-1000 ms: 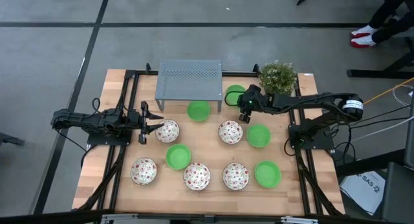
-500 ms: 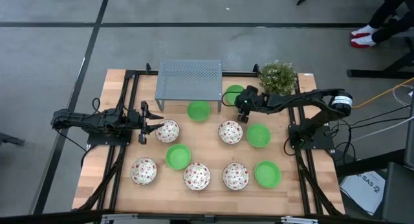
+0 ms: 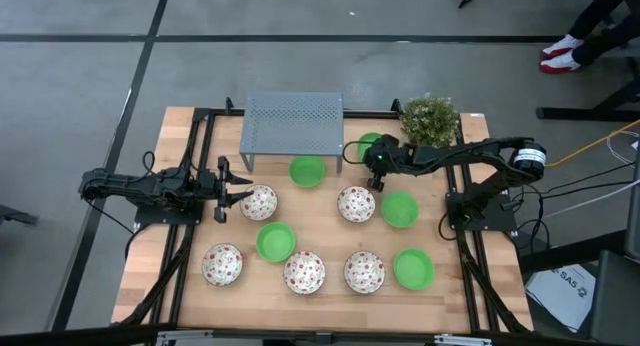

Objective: Pick & Place Mini bowls
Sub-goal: Put the green bowl on the shelf

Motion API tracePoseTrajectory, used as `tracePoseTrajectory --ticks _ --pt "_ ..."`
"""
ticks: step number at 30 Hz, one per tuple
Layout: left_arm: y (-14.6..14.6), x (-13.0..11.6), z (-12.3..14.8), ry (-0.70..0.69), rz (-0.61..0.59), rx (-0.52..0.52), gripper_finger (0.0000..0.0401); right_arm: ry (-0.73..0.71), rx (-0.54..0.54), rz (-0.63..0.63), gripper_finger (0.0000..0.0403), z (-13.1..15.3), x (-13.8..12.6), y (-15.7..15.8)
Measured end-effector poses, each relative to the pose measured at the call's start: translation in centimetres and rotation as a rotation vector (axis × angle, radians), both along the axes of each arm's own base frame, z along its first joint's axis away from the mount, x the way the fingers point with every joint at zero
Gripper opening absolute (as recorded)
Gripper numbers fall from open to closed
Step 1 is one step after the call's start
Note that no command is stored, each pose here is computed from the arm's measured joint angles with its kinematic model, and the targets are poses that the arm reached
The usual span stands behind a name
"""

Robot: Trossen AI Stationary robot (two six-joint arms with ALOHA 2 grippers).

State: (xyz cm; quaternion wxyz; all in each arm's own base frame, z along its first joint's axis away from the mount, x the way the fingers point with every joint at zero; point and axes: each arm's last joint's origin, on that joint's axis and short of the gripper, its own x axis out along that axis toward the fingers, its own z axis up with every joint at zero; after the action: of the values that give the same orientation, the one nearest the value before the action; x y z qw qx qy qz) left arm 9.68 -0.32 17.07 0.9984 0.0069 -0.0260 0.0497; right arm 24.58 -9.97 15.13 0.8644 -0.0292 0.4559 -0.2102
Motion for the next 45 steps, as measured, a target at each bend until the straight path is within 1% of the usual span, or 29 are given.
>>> tracePoseTrajectory --ticks 6,19,23,28,33,39,45 --pt "0.0 0.0 0.0 0.0 0.0 0.0 0.0143 -0.028 0.008 0.005 0.0007 1.1 -0.3 0.2" --pt "0.0 0.0 0.0 0.0 0.0 0.0 0.0143 -0.169 -0.074 0.01 0.0004 6.9 1.5 -0.5" --pt "0.0 0.0 0.0 0.0 0.0 0.0 0.0143 -0.213 -0.133 0.044 0.0004 9.1 2.3 -0.9" --pt "0.0 0.0 0.0 0.0 0.0 0.0 0.0143 -0.266 -0.237 0.049 0.0003 12.4 3.2 -1.4" --pt "0.0 0.0 0.0 0.0 0.0 0.0 0.0143 -0.328 -0.319 0.105 0.0003 15.9 3.9 -1.6" --pt "0.0 0.0 0.0 0.0 0.0 0.0 0.0143 -0.425 -0.37 0.257 0.0003 19.7 4.5 -1.4" --pt "0.0 0.0 0.0 0.0 0.0 0.0 0.0143 -0.469 -0.405 0.355 0.0003 21.4 4.6 -1.2"
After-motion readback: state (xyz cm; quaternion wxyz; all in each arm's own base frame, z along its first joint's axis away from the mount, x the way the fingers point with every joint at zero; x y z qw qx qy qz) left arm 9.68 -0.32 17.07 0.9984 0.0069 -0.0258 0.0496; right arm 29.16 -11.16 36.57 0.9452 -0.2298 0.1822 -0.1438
